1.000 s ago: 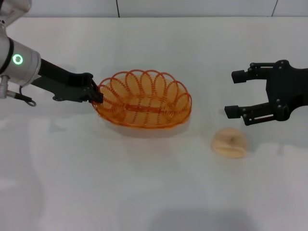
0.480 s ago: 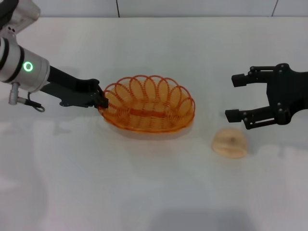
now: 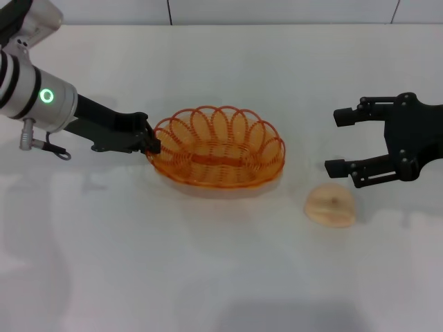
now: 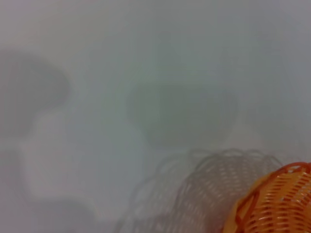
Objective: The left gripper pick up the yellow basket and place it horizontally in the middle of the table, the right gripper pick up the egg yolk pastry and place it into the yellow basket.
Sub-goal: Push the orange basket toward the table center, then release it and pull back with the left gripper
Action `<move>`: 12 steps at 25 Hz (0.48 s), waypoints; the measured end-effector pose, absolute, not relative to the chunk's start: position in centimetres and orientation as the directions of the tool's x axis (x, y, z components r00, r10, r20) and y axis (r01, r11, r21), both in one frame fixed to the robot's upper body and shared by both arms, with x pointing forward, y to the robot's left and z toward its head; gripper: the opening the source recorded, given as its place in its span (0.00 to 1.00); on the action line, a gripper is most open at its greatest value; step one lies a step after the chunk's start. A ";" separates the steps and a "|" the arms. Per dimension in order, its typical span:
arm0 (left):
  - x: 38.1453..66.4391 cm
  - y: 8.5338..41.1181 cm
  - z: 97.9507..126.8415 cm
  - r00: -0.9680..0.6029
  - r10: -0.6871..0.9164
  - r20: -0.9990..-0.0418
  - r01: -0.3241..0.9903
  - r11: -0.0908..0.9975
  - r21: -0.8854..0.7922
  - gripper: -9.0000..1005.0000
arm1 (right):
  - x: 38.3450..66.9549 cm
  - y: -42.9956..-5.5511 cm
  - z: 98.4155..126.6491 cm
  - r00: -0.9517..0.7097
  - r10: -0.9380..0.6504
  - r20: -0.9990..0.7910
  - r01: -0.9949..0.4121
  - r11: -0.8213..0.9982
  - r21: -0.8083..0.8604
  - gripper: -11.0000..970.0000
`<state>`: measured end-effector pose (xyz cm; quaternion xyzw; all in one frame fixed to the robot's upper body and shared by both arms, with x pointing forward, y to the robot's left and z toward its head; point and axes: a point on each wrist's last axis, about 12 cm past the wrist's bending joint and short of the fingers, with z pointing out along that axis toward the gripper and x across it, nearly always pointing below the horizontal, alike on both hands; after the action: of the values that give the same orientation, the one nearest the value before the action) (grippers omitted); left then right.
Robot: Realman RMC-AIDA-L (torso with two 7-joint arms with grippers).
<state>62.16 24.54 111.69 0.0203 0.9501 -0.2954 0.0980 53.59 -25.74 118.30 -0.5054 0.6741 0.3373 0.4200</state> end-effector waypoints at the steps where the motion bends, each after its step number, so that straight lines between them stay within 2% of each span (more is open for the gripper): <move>1: 62.2 24.5 111.7 -0.980 -0.018 -0.199 0.098 0.824 -0.558 0.11 | 53.6 -25.7 118.3 -0.135 -0.398 -0.907 -0.965 0.261 0.029 0.88; 12: 62.2 23.9 111.2 -0.980 -0.013 -0.199 0.103 0.821 -0.561 0.12 | 53.6 -25.6 118.4 -0.130 -0.400 -0.907 -0.966 0.256 0.026 0.88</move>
<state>62.18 23.87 111.24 0.0236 0.9493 -0.2979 0.0976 53.65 -25.65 118.39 -0.5083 0.6717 0.3371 0.4203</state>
